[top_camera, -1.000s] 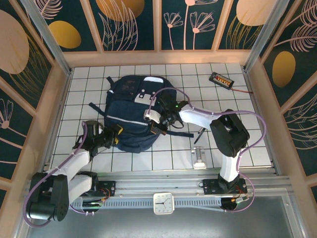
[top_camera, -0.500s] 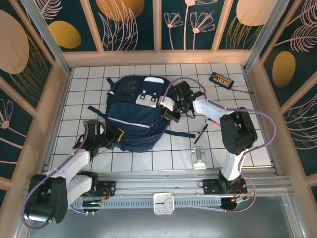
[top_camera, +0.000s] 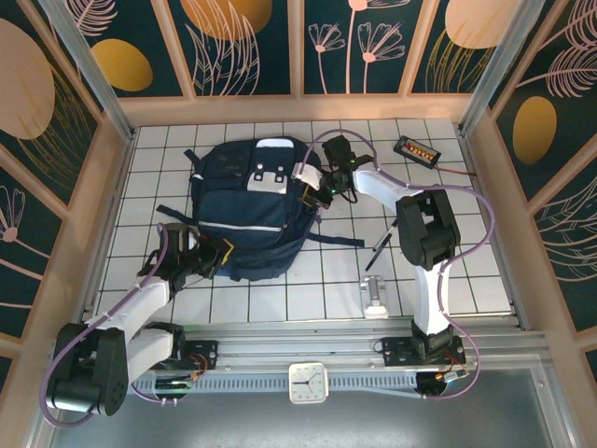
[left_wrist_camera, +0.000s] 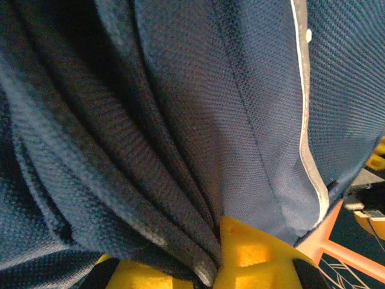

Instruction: Pack books, pencil case, and school supplies into a backpack

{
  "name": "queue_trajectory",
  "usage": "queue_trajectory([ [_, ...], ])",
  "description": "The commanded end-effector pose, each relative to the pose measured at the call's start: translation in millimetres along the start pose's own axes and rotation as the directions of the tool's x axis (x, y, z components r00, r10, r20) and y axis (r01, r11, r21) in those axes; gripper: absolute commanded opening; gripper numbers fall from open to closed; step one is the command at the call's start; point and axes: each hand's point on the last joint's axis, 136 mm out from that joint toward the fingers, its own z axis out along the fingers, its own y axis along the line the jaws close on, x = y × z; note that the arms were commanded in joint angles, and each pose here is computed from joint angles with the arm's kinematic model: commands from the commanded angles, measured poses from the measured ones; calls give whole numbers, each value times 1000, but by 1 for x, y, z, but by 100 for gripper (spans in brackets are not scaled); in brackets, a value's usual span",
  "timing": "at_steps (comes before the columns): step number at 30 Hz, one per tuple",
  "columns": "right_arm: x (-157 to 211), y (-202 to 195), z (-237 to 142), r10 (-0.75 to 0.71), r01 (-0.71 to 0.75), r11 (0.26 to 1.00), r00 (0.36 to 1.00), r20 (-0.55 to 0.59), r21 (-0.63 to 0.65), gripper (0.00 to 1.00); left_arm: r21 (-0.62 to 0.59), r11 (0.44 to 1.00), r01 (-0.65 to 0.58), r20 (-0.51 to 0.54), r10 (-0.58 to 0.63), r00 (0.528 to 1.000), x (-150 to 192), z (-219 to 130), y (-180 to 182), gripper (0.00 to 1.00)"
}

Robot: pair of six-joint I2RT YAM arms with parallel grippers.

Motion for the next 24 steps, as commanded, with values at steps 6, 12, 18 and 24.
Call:
queue_trajectory([
  [6,-7,-34,-73,40,-73,960,991,127,271,95,-200,971,-133,-57,124,991,5,-23,8,98],
  [12,-41,26,-101,-68,11,976,965,255,218,98,-194,966,-173,-27,171,985,11,-52,-5,99],
  [18,-53,77,-57,-172,152,983,960,219,105,92,-199,945,-260,-4,264,964,-4,-53,-26,99],
  [24,-45,82,-25,-191,180,981,960,206,71,86,-295,895,-336,-8,349,937,-25,-36,-13,99],
])
